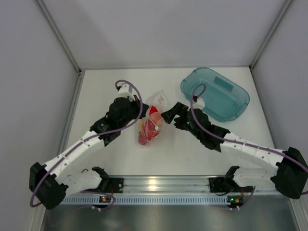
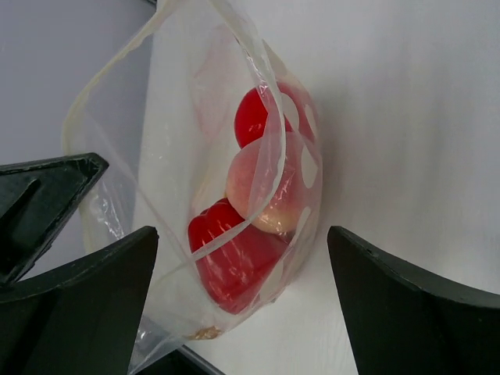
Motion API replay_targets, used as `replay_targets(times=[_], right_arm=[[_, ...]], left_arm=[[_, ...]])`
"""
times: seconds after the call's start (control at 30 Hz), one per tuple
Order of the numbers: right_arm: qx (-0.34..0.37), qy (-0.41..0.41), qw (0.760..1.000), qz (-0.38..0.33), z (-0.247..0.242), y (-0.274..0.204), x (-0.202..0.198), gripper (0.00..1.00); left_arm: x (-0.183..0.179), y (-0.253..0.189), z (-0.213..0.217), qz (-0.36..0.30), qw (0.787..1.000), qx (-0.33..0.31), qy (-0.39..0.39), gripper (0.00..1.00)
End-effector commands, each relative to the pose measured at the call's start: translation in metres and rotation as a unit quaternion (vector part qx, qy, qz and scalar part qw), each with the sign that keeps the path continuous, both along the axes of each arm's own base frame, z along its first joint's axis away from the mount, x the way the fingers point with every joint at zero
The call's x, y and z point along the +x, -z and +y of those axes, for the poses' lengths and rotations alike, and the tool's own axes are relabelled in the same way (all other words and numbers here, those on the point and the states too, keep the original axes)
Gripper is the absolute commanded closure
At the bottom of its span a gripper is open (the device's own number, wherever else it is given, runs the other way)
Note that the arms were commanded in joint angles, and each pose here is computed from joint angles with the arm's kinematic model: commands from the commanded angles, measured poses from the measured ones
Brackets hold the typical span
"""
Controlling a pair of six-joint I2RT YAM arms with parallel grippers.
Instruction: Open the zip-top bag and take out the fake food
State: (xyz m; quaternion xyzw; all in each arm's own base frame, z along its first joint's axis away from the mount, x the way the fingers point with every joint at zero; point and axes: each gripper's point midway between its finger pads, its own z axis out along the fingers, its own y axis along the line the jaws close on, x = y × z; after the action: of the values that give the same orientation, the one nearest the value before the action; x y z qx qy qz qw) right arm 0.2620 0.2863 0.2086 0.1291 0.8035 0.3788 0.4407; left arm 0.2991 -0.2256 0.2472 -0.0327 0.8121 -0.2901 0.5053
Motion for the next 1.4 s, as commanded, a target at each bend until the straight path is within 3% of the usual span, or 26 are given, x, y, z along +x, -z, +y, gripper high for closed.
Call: replay_targets(times=[0.0, 0.13, 0.17, 0.23, 0.27, 0.33, 0.43, 0.47, 0.77, 1.0, 1.13, 1.23, 1.37], right_arm=[[0.036, -0.011, 0.999, -0.01, 0.009, -0.015, 0.01, 0.1], [0.013, 0.012, 1.0, 0.008, -0.001, 0.004, 0.028, 0.22], [0.01, 0.005, 1.0, 0.009, -0.001, 0.006, 0.03, 0.34], [0.003, 0.005, 1.0, 0.014, -0.001, 0.012, 0.039, 0.44], [-0.007, -0.002, 1.0, 0.014, 0.0, 0.015, 0.04, 0.56], [-0.015, -0.001, 1.0, 0.014, -0.002, 0.017, 0.044, 0.64], [-0.034, -0.001, 0.999, 0.016, -0.012, 0.024, 0.046, 0.92], [-0.043, 0.002, 0.999, 0.019, -0.018, 0.028, 0.045, 0.96], [-0.222, 0.032, 0.971, 0.085, -0.126, 0.098, 0.026, 0.99], [-0.248, 0.043, 0.961, 0.11, -0.151, 0.118, 0.01, 0.98], [-0.207, -0.007, 0.975, 0.077, -0.128, 0.09, 0.01, 0.87], [-0.175, -0.027, 0.984, 0.031, -0.115, 0.048, 0.012, 0.7], [-0.142, -0.053, 0.988, -0.031, -0.099, -0.011, 0.011, 0.63]], left_arm=[[-0.001, -0.032, -0.025, -0.042, 0.996, -0.073, 0.038, 1.0], [-0.003, -0.027, -0.033, -0.037, 0.995, -0.082, 0.053, 1.0], [-0.003, -0.029, -0.034, -0.039, 0.994, -0.084, 0.055, 1.0], [-0.003, -0.027, -0.037, -0.037, 0.994, -0.083, 0.058, 1.0], [-0.002, -0.028, -0.038, -0.039, 0.994, -0.082, 0.057, 1.0], [-0.001, -0.028, -0.038, -0.041, 0.995, -0.076, 0.055, 1.0], [0.006, -0.028, -0.033, -0.053, 0.996, -0.059, 0.038, 1.0], [0.008, -0.029, -0.03, -0.056, 0.996, -0.054, 0.033, 1.0], [0.022, -0.02, -0.01, -0.064, 0.997, 0.043, -0.003, 1.0], [0.021, -0.03, -0.007, -0.076, 0.995, 0.07, -0.013, 1.0], [0.011, -0.033, -0.033, -0.071, 0.995, 0.053, 0.039, 1.0], [0.002, -0.034, -0.053, -0.059, 0.996, 0.032, 0.06, 1.0], [-0.006, -0.035, -0.069, -0.046, 0.996, 0.012, 0.076, 1.0]])
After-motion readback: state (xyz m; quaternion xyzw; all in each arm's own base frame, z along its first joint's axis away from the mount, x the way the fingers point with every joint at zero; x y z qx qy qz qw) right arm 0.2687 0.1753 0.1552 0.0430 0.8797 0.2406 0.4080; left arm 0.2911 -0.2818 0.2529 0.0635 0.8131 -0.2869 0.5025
